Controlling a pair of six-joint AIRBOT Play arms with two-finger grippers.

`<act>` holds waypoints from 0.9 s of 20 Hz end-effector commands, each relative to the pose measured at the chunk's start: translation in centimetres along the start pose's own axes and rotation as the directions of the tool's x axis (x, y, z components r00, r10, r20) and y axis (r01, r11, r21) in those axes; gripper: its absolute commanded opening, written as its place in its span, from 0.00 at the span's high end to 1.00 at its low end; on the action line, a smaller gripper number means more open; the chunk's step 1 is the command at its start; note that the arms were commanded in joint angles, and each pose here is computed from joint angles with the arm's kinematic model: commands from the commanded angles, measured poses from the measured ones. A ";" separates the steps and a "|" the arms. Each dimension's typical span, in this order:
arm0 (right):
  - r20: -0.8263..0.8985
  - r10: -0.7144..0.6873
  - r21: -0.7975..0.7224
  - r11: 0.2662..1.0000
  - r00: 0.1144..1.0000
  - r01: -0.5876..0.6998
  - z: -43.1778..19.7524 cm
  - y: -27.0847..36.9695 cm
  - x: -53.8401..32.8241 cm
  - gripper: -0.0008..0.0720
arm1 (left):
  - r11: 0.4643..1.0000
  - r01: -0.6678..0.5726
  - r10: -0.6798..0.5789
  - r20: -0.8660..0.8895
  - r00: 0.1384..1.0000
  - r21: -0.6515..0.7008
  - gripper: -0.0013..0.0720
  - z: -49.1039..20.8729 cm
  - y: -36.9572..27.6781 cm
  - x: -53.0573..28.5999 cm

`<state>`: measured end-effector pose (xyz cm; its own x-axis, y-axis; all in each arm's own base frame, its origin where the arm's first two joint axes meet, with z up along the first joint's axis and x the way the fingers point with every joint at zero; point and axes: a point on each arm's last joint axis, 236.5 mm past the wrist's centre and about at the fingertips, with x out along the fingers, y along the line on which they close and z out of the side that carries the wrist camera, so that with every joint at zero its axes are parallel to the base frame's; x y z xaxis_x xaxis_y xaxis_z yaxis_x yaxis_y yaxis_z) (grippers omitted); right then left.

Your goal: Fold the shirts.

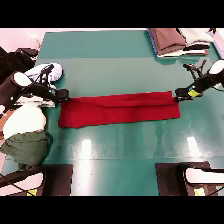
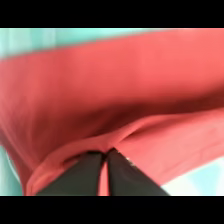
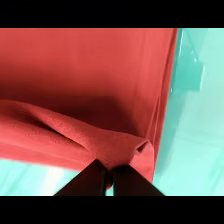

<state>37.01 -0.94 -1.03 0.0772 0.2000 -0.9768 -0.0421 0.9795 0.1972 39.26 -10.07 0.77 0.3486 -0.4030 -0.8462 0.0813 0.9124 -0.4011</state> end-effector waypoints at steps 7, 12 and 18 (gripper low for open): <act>0.046 0.161 0.092 0.982 0.986 -0.164 1.7 -2.8 -0.7 0.31 | 0.992 0.061 -0.059 0.019 0.998 -0.108 0.44 1.7 -1.2 0.6; 0.086 0.376 0.355 0.854 0.923 -0.381 -2.4 -6.9 3.5 0.30 | 0.983 0.143 -0.138 0.055 0.989 -0.111 0.95 2.5 -4.1 1.1; 0.075 0.499 0.344 0.799 0.863 -0.492 -1.7 -2.8 7.6 0.41 | 0.979 0.203 -0.202 0.046 0.978 -0.022 0.95 0.6 -12.7 5.8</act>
<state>35.22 -3.78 -7.82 0.1038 0.6415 -0.7600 0.2807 0.7142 0.6412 40.99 -19.84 1.60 0.3620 -0.5496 -0.7529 0.1057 0.8267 -0.5526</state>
